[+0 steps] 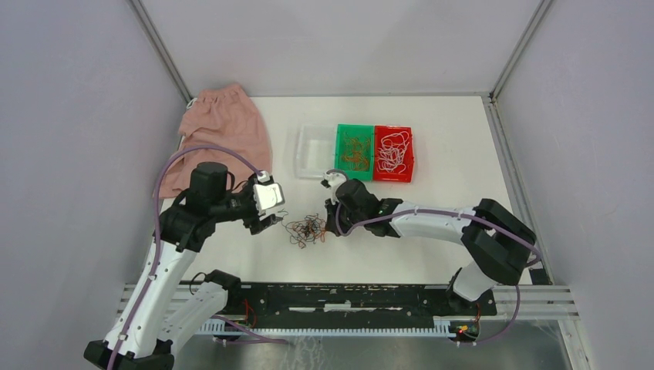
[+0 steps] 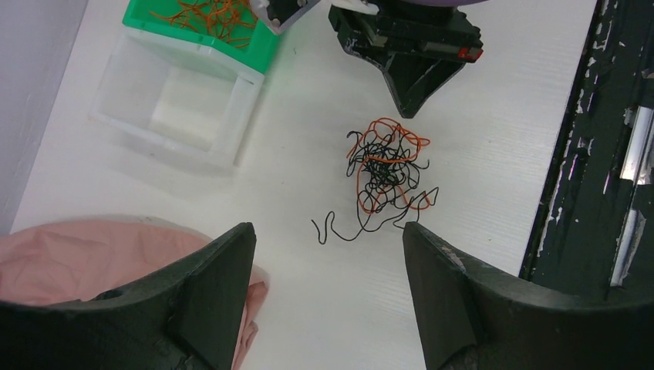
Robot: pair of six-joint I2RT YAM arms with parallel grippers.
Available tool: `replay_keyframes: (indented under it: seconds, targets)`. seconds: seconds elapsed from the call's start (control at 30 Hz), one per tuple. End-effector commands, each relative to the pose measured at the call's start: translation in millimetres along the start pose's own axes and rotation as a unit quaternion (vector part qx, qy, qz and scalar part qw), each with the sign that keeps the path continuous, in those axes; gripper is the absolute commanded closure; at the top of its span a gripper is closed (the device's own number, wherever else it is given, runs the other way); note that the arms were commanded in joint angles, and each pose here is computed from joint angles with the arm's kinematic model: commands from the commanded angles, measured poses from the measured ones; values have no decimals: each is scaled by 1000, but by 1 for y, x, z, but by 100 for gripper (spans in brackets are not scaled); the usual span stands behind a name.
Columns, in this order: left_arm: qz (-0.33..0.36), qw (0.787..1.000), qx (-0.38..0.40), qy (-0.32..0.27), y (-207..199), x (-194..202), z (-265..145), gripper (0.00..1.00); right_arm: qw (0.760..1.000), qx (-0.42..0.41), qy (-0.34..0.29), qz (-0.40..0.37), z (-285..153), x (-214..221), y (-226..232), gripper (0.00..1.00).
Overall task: Untangle the cables
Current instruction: Untie the cable.
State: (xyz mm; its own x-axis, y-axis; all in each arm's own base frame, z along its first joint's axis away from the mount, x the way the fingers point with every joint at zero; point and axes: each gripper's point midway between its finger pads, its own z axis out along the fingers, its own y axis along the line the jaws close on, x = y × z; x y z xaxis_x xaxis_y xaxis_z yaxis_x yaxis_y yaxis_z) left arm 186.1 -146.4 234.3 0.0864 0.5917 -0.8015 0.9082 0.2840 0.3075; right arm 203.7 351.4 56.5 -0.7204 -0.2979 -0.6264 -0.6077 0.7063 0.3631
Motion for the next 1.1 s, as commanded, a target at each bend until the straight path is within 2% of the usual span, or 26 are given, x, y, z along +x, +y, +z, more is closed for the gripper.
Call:
replay_keyframes:
  seconds: [0.0, 0.13, 0.17, 0.23, 0.27, 0.3, 0.47, 0.6, 0.67, 0.77, 0.93, 1.07]
  targets:
    - [28, 999, 1, -26, 2, -17, -4, 22, 998, -9, -64, 7, -23, -29, 9, 100]
    - [32, 999, 0, -29, 2, -18, -6, 23, 997, 1, -72, -8, -36, -32, 7, 98]
    - [32, 999, 1, -29, 1, -18, -5, 23, 997, 8, -70, -19, -36, -33, 4, 89]
    - [32, 999, 2, -29, 1, -17, -5, 22, 997, 27, -64, -45, -32, -35, -3, 58]
    - [32, 999, 4, -30, 1, -18, -5, 22, 996, 37, -60, -58, -28, -37, -7, 48]
    - [31, 999, 5, -30, 1, -18, -4, 23, 995, 49, -50, -71, -23, -37, -12, 42]
    - [35, 999, -2, -33, 3, -22, -7, 22, 994, 24, -7, -102, 8, -38, -12, 38]
    - [40, 999, -1, -32, 1, -21, -9, 22, 996, 6, -4, -88, 27, -44, -13, 40]
    - [40, 999, -1, -33, 1, -21, -9, 22, 997, 4, 9, -82, 36, -41, -15, 44]
    - [41, 999, -1, -32, 0, -20, -9, 23, 997, -10, 27, -66, 45, -34, -15, 63]
    - [44, 999, 1, -30, -1, -18, -8, 22, 998, -29, -1, -55, 28, -44, -3, 91]
    - [46, 998, 3, -30, -2, -16, -7, 22, 998, -40, -29, -50, 4, -56, 6, 100]
